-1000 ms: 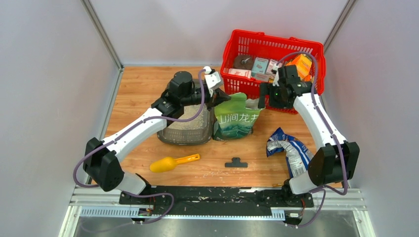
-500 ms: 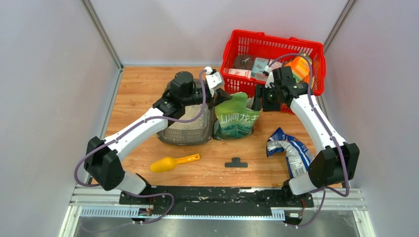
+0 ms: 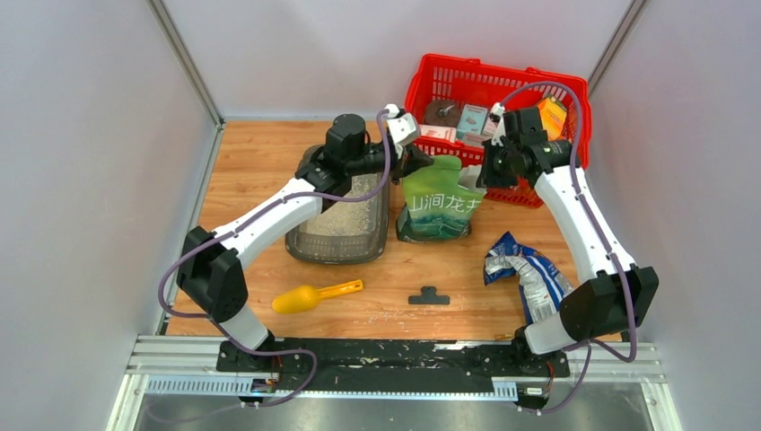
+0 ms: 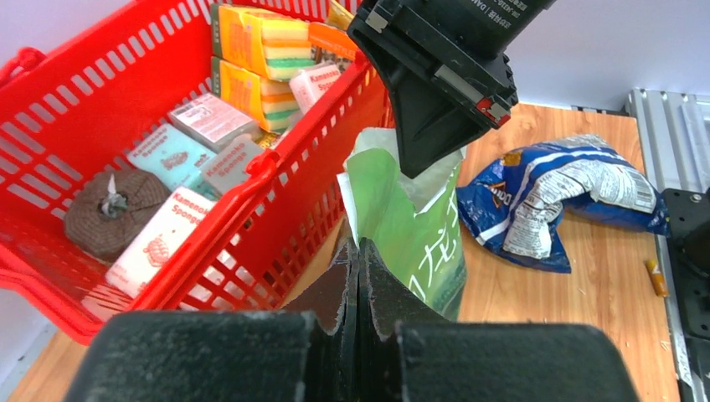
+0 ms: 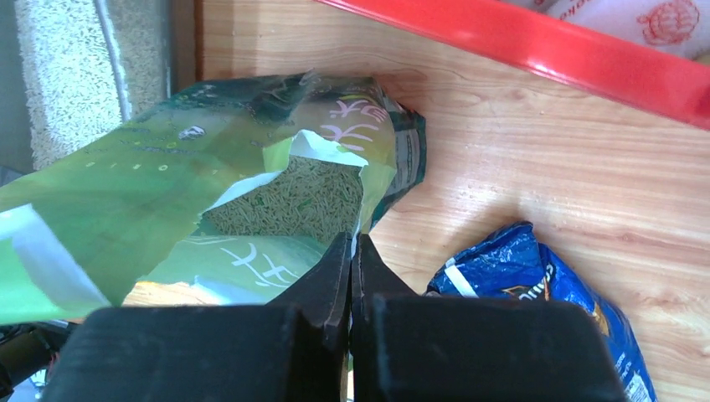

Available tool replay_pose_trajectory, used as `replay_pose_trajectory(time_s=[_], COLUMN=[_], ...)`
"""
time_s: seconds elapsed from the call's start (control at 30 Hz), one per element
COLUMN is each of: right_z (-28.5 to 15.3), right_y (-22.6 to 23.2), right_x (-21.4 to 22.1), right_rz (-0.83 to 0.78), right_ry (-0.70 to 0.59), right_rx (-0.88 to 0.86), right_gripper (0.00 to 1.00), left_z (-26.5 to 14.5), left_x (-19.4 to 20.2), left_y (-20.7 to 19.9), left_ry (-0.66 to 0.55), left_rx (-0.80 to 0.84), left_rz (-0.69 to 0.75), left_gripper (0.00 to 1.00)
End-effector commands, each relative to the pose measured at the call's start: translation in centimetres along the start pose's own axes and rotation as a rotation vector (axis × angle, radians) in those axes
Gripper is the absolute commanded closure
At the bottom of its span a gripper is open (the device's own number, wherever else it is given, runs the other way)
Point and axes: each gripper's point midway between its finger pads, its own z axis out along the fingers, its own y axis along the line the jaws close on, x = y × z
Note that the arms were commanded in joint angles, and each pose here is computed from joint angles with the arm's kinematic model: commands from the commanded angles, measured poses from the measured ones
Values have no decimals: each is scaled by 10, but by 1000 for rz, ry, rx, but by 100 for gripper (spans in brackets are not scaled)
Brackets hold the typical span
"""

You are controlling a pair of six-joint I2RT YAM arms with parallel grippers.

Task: Fill the litter box with clean litter

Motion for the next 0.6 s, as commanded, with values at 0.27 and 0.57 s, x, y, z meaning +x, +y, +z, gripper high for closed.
replay_pose_trajectory(time_s=[0.27, 0.57], right_z=[-9, -21], right_y=[-58, -7], right_x=[6, -19], right_rz=[48, -18], right_ry=[-22, -89], right_rx=[248, -35], right_gripper=[91, 38], left_z=[-34, -55], left_x=[-98, -107], left_y=[-26, -28], left_ry=[-240, -218], left_rx=[95, 44], left_rz=[234, 212], left_gripper=[83, 50])
